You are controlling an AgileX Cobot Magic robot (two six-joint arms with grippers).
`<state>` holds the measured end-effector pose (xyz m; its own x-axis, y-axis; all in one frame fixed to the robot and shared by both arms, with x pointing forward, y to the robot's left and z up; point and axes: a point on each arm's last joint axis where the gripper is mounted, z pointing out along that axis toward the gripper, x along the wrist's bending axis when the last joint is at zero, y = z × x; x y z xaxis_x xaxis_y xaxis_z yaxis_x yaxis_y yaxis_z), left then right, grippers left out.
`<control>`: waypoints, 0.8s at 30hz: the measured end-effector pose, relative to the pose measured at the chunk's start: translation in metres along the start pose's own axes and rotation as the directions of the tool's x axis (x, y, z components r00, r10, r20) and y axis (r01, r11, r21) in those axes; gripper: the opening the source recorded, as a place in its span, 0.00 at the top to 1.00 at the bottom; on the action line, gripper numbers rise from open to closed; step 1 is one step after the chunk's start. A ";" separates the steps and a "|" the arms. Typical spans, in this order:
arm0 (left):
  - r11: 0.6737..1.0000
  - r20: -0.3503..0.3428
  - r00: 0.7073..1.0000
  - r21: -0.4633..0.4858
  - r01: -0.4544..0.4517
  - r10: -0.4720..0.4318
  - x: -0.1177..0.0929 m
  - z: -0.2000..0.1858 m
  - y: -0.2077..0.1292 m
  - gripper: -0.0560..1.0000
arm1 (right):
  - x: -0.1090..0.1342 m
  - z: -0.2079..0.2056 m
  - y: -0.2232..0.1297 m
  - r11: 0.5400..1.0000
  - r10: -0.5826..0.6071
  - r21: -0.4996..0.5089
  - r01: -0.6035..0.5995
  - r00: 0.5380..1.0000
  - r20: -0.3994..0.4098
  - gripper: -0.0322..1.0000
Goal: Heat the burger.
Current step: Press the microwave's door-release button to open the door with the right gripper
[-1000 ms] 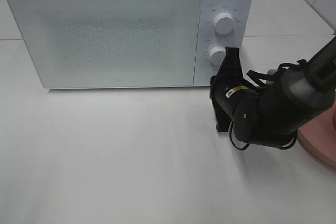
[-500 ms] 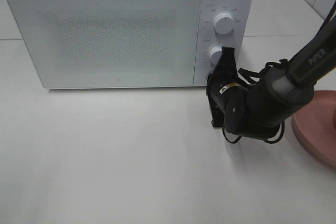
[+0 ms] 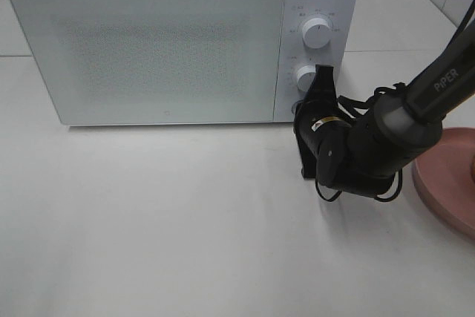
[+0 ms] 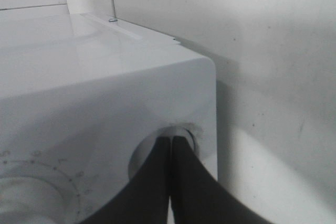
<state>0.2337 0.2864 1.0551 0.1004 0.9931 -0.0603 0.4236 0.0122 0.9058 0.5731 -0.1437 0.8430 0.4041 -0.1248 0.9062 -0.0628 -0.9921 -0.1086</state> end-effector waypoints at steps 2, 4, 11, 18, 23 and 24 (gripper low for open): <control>1.000 0.000 1.000 0.000 0.000 0.000 0.000 0.000 0.000 0.00 | 0.001 0.002 -0.001 1.000 -0.003 -0.005 0.003 1.000 -0.004 0.96; 1.000 0.000 1.000 0.000 0.000 0.000 0.000 0.000 0.000 0.00 | 0.001 0.003 -0.002 1.000 -0.004 -0.006 0.004 1.000 -0.003 0.96; 1.000 0.000 1.000 0.000 0.000 0.000 0.000 0.000 0.000 0.00 | 0.002 0.012 -0.006 1.000 0.012 -0.023 -0.012 1.000 -0.007 0.96; 1.000 0.000 1.000 0.000 0.000 0.000 0.000 0.000 0.000 0.00 | 0.002 0.016 -0.009 0.999 0.021 -0.036 -0.021 1.000 0.012 0.96; 1.000 0.000 1.000 0.000 0.000 0.000 0.000 0.000 0.000 0.00 | 0.002 0.016 -0.009 0.999 0.021 -0.038 -0.020 1.000 0.018 0.96; 1.000 0.000 1.000 0.000 0.000 0.000 0.000 0.000 0.000 0.00 | 0.002 0.016 -0.009 0.999 0.021 -0.038 -0.020 1.000 0.017 0.96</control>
<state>0.2337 0.2864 1.0551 0.1004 0.9931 -0.0603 0.4236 0.0122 0.9058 0.5894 -0.1349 0.8396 0.4184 -0.1457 0.8965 -0.1060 -0.9881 -0.1111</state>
